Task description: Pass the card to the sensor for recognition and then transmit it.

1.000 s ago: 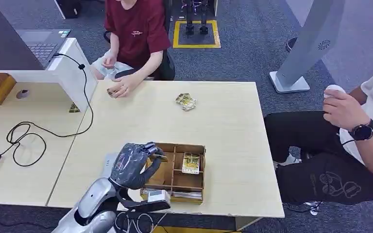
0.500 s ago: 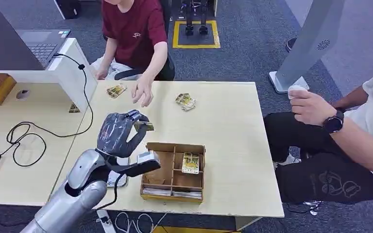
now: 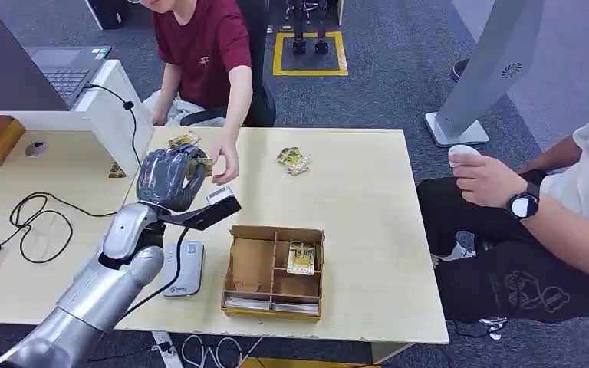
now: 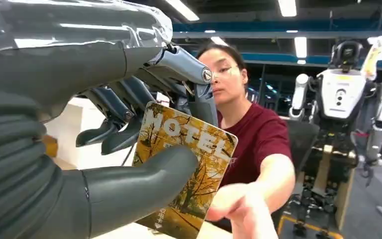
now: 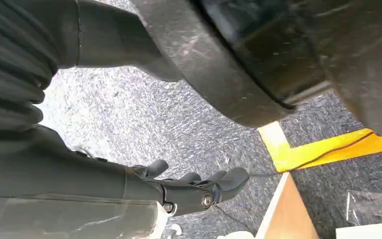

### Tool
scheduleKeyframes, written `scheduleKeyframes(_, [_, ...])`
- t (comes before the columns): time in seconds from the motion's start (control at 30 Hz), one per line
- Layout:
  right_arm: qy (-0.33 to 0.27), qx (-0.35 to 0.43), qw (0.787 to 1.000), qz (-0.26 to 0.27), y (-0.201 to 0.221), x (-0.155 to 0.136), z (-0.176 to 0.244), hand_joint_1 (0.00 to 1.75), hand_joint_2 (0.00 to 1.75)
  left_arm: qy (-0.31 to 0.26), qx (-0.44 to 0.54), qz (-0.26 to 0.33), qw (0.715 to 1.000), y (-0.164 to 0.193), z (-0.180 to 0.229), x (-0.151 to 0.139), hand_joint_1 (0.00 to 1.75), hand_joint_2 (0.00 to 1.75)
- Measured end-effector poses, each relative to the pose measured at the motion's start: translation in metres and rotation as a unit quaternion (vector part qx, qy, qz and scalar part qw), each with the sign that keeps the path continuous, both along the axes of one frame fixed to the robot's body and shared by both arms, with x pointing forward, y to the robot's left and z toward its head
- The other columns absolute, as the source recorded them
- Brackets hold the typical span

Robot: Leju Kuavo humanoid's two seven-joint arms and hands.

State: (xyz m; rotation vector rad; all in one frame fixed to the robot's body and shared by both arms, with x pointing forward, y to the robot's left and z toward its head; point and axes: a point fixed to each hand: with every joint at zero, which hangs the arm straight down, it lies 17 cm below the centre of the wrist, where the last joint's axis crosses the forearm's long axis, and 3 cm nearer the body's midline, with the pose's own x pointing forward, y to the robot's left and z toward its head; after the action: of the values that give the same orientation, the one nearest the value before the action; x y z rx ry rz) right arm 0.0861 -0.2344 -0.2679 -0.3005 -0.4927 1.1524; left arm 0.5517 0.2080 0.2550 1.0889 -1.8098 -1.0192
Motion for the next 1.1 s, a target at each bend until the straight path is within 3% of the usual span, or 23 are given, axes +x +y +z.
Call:
scheduleKeyframes(0.23, [-0.002, 0.001, 1.0, -0.002, -0.008, -0.003, -0.001, 0.0, 1.75, 0.01, 0.0, 0.011, 1.0, 0.009, -0.008, 0.004, 1.75, 1.75])
scheduleKeyframes(0.27, [-0.002, 0.003, 1.0, -0.001, -0.008, -0.003, -0.001, 0.0, 1.75, 0.011, 0.0, 0.012, 1.0, 0.01, -0.009, 0.005, 1.68, 1.75])
scheduleKeyframes(0.3, [-0.003, 0.004, 1.0, -0.001, -0.009, -0.003, 0.0, 0.0, 1.75, 0.012, 0.0, 0.013, 1.0, 0.011, -0.009, 0.005, 0.1, 1.75])
scheduleKeyframes(0.33, [-0.003, 0.004, 1.0, -0.001, -0.009, -0.003, 0.0, 0.0, 1.75, 0.013, 0.0, 0.014, 1.0, 0.012, -0.01, 0.005, 0.0, 1.75])
scheduleKeyframes(0.6, [0.0, 0.0, 1.0, -0.005, -0.011, -0.005, -0.001, 0.0, 1.75, 0.007, 0.002, 0.028, 1.0, 0.02, -0.01, 0.007, 0.0, 1.75])
scheduleKeyframes(0.73, [0.002, -0.002, 1.0, -0.014, -0.013, -0.007, -0.001, 0.0, 1.75, -0.007, 0.012, 0.067, 0.998, 0.047, -0.007, 0.01, 0.0, 1.75])
scheduleKeyframes(0.9, [0.007, -0.003, 1.0, -0.024, -0.015, -0.013, -0.002, 0.0, 1.75, -0.032, 0.028, 0.141, 0.989, 0.117, -0.001, 0.01, 0.0, 1.75])
scheduleKeyframes(1.1, [0.011, 0.0, 0.999, -0.038, -0.016, -0.023, -0.003, 0.0, 1.75, -0.04, 0.037, 0.239, 0.969, 0.235, -0.004, -0.012, 0.0, 1.75])
